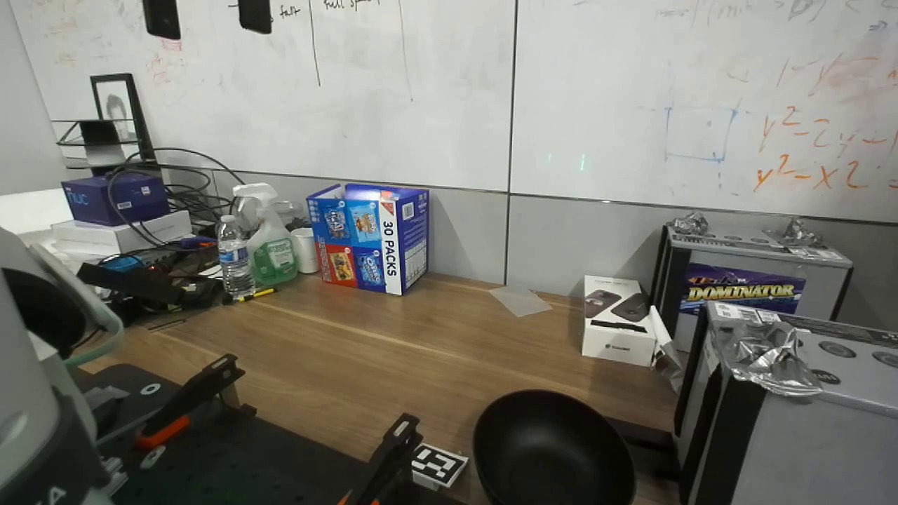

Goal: Put the left and right ropes in the box respectively

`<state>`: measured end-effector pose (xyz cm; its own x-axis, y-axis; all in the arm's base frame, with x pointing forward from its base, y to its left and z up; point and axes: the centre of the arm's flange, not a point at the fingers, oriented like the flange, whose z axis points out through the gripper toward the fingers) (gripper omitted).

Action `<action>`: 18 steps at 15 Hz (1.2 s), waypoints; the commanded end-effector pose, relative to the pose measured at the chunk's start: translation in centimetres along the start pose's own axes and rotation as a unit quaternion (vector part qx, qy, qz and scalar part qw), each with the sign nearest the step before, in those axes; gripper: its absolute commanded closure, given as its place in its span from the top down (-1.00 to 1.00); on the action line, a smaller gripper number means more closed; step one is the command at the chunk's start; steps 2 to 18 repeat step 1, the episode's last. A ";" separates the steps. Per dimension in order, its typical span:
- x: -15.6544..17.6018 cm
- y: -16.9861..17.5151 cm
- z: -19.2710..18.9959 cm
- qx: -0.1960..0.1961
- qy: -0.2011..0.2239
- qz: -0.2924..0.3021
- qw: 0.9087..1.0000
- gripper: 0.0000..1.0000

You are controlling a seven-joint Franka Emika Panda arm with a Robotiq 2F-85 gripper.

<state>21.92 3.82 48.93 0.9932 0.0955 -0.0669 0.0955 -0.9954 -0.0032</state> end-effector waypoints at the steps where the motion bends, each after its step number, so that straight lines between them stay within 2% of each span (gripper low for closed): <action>1: 0.0 0.0 0.0 0.000 0.000 0.000 1.000 1.00; 18: 0.0 0.0 0.0 0.000 0.000 0.000 1.000 1.00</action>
